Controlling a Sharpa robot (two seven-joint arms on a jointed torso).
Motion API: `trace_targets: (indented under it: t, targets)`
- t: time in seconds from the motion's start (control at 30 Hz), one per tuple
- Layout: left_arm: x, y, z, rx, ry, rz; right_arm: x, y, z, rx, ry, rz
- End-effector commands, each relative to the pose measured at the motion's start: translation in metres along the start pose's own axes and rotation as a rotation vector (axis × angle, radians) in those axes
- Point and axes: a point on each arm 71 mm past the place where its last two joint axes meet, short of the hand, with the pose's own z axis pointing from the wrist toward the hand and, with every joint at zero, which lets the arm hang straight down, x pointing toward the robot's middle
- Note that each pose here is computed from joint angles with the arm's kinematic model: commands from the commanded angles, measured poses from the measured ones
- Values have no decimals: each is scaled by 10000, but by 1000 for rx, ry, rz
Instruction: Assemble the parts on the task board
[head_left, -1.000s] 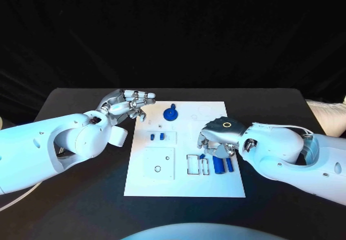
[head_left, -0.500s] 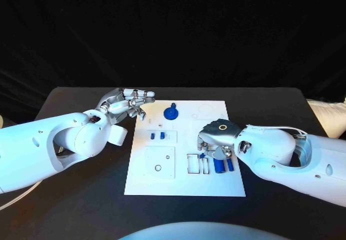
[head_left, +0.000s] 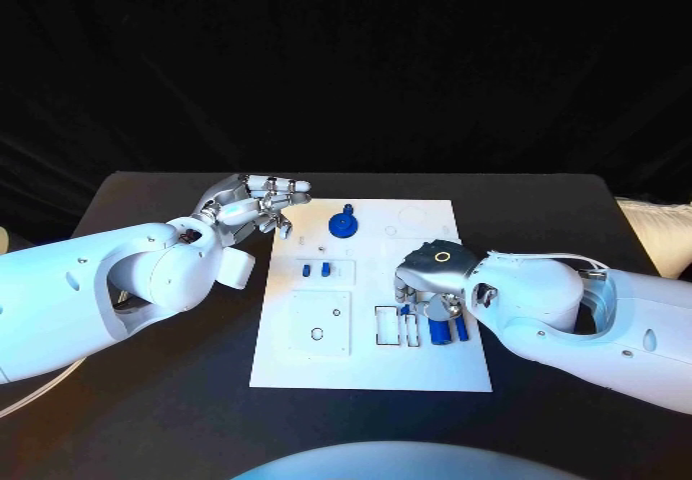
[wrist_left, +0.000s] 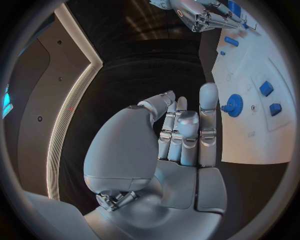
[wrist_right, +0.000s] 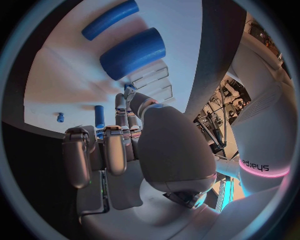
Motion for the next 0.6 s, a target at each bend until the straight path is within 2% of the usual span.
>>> trace_targets:
  t: [0.03,0.6]
  targets:
    - [12,-5,1,4,19,-12,21,-3,12,4,15,-24]
    - [13,8,-3,-15,25,-14,60,-3,50,3,30,-28]
